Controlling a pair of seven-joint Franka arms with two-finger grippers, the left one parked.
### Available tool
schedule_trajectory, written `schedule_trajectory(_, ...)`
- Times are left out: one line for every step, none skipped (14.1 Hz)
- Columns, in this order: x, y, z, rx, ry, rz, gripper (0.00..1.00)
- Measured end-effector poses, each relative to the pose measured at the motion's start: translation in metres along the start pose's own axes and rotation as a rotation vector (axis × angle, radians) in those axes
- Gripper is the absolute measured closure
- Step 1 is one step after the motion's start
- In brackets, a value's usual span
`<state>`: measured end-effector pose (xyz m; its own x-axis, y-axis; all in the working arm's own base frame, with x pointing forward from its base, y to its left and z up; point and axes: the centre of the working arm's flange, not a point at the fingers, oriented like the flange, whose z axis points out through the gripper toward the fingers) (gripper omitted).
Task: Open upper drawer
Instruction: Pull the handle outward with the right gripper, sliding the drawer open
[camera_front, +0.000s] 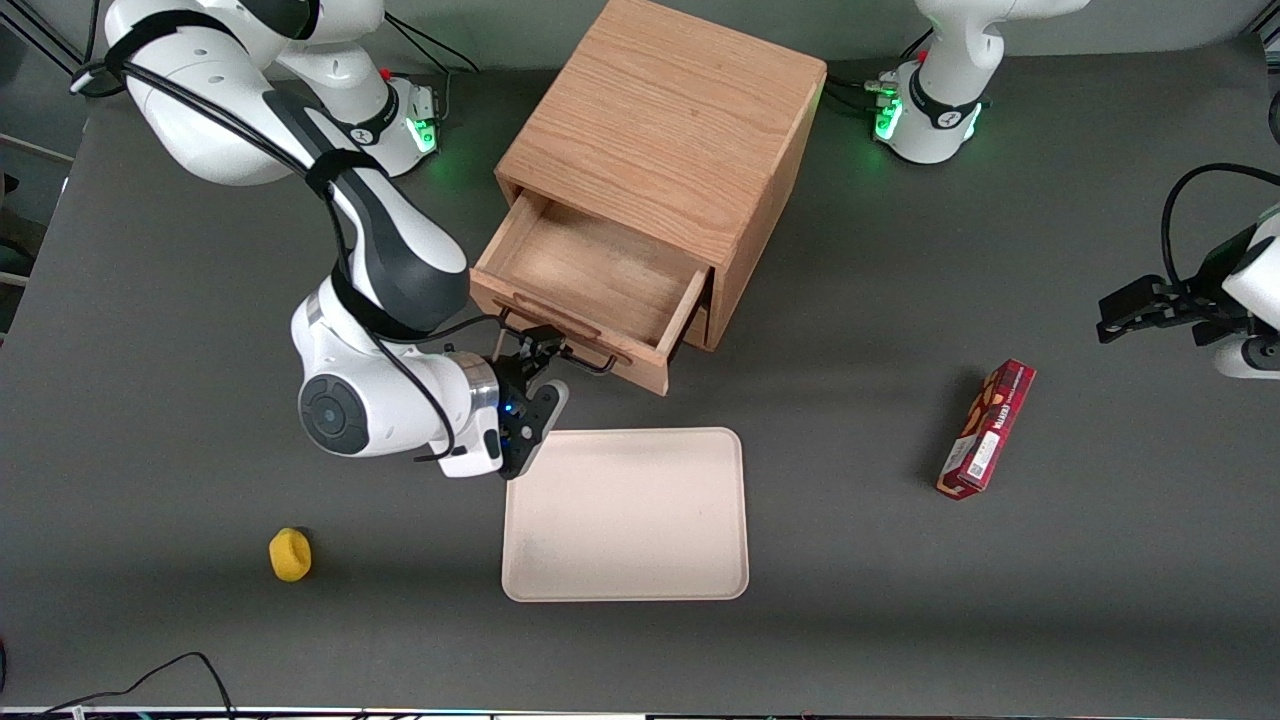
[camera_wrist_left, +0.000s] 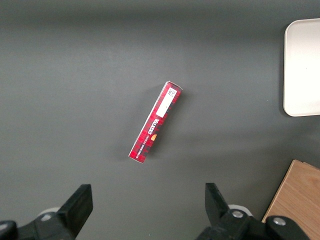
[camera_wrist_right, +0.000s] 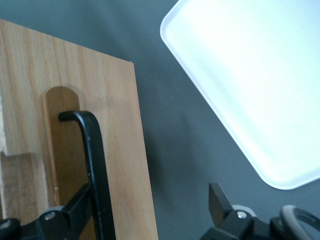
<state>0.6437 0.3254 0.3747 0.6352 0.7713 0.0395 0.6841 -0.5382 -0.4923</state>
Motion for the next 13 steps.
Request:
schedule_trajectory(0.0, 0.004, -0.002, -0.012, 0.0, 0.002, 0.0)
schedule_trajectory(0.0, 0.007, -0.003, -0.02, 0.002, 0.003, 0.0)
schedule_trajectory(0.001, 0.011, -0.005, -0.023, 0.006, 0.005, 0.0)
schedule_trajectory(0.001, 0.014, -0.006, -0.029, 0.009, 0.006, 0.0)
schedule_trajectory(0.002, 0.019, -0.007, -0.045, 0.009, 0.0, 0.0)
schedule_trajectory(0.003, 0.024, -0.008, -0.06, 0.009, -0.01, 0.0)
schedule_trajectory(0.004, 0.028, -0.009, -0.07, 0.01, -0.022, 0.0)
schedule_trajectory(0.004, 0.033, -0.01, -0.076, 0.015, -0.024, 0.0)
schedule_trajectory(0.004, 0.039, -0.013, -0.082, 0.02, -0.021, 0.0)
schedule_trajectory(0.002, 0.045, -0.016, -0.09, 0.024, -0.017, 0.0)
schedule_trajectory(0.0, 0.051, -0.019, -0.1, 0.026, -0.022, 0.0)
schedule_trajectory(-0.003, 0.058, -0.023, -0.112, 0.029, -0.032, 0.0)
schedule_trajectory(-0.006, 0.066, -0.028, -0.125, 0.03, -0.04, 0.0)
